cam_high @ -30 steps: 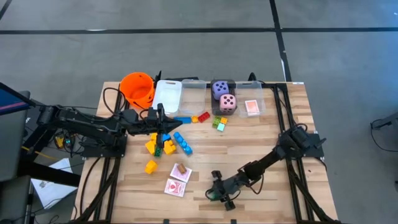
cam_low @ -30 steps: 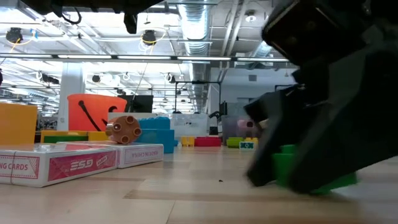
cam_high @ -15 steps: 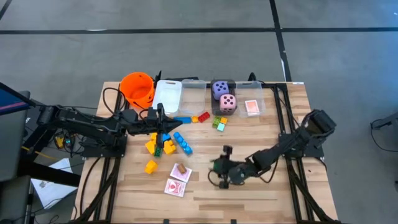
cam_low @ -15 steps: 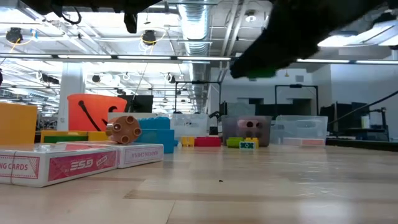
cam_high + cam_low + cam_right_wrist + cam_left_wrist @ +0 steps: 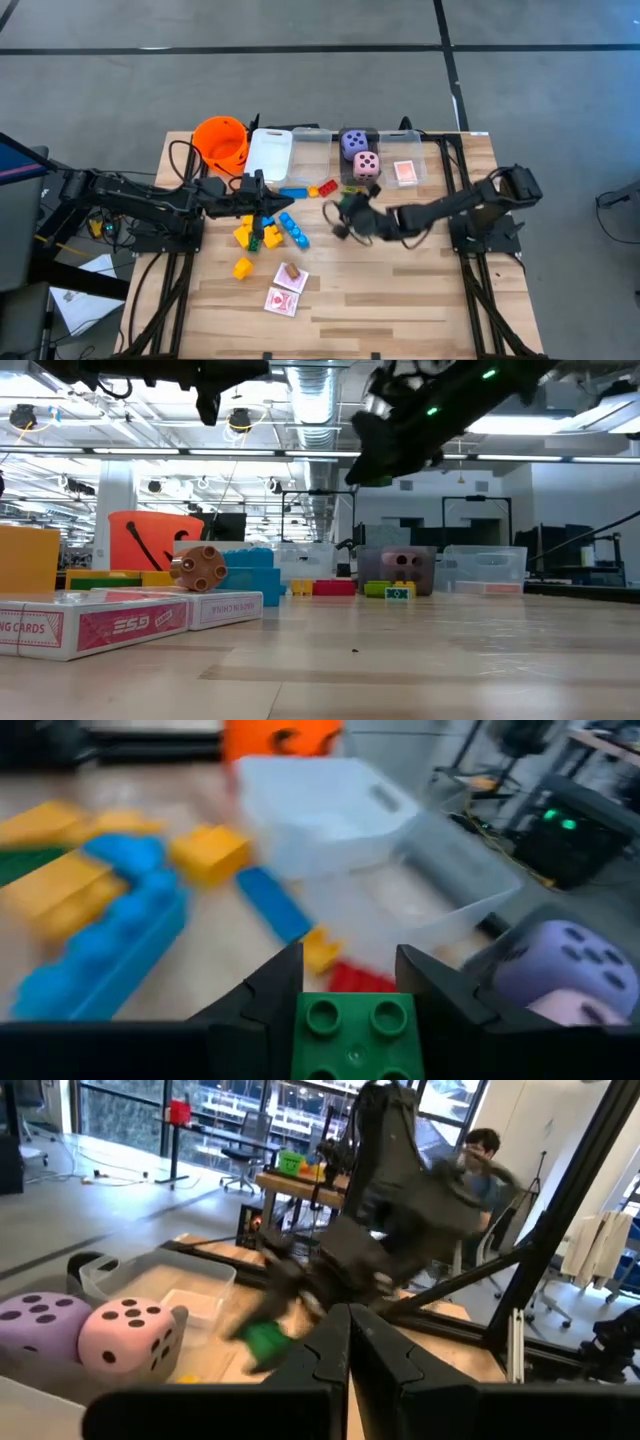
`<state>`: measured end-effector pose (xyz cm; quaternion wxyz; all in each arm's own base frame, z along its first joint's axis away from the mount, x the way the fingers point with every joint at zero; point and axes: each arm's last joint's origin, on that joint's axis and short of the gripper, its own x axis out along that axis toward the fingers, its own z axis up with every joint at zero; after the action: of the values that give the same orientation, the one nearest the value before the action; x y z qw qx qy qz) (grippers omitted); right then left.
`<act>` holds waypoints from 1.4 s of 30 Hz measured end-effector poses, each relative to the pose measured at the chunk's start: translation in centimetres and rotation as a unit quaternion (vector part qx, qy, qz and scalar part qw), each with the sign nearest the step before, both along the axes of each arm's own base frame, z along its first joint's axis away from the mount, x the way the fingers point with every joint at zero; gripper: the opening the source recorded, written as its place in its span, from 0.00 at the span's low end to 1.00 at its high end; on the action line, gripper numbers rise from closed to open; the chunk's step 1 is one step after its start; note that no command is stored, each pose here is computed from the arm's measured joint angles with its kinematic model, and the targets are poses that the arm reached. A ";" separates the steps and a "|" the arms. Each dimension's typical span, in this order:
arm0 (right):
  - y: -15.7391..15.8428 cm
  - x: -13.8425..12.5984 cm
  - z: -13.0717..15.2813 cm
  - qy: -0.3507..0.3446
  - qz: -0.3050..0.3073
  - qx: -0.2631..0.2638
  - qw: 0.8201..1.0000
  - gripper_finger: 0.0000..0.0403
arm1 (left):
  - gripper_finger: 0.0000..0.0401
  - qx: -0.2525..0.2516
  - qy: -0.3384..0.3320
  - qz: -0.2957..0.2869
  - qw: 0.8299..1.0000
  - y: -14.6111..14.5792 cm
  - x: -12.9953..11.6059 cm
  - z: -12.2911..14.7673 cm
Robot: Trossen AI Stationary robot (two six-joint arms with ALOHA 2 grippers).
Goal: Pick & Place Toys
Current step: Put the small green game piece into the left transparent bin
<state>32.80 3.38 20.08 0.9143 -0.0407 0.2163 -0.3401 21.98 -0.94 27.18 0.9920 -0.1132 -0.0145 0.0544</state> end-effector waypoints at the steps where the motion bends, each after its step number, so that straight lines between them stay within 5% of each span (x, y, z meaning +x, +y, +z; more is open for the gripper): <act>1: -1.0 0.2 0.1 -0.004 -0.007 0.000 1.000 0.35 | 0.00 -0.001 0.001 0.000 1.000 0.0 0.0 0.0; 13: -10.5 1.5 2.4 -0.114 0.121 0.040 0.985 0.35 | 0.00 -0.024 0.002 0.000 1.000 0.0 0.0 -0.1; 23: -15.6 0.7 3.4 -0.190 0.152 0.034 0.969 0.35 | 0.00 -0.024 0.002 0.000 1.000 0.0 0.0 -0.1; 31: -18.4 4.8 4.0 -0.202 0.177 0.047 0.962 0.34 | 0.00 -0.041 0.001 0.000 0.999 0.0 0.0 -0.1; 36: -20.5 8.4 2.8 -0.137 0.115 0.069 0.981 0.36 | 0.00 -0.060 0.014 0.000 0.998 0.0 0.0 -0.4; 42: -22.4 9.4 1.3 -0.096 0.052 0.090 0.990 0.36 | 0.00 -0.063 0.044 -0.005 0.997 0.0 0.0 -1.0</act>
<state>42.15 -19.04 21.34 0.9471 0.0635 0.1548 -0.2737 21.95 -0.98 26.20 0.9829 -0.1727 0.0330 0.0550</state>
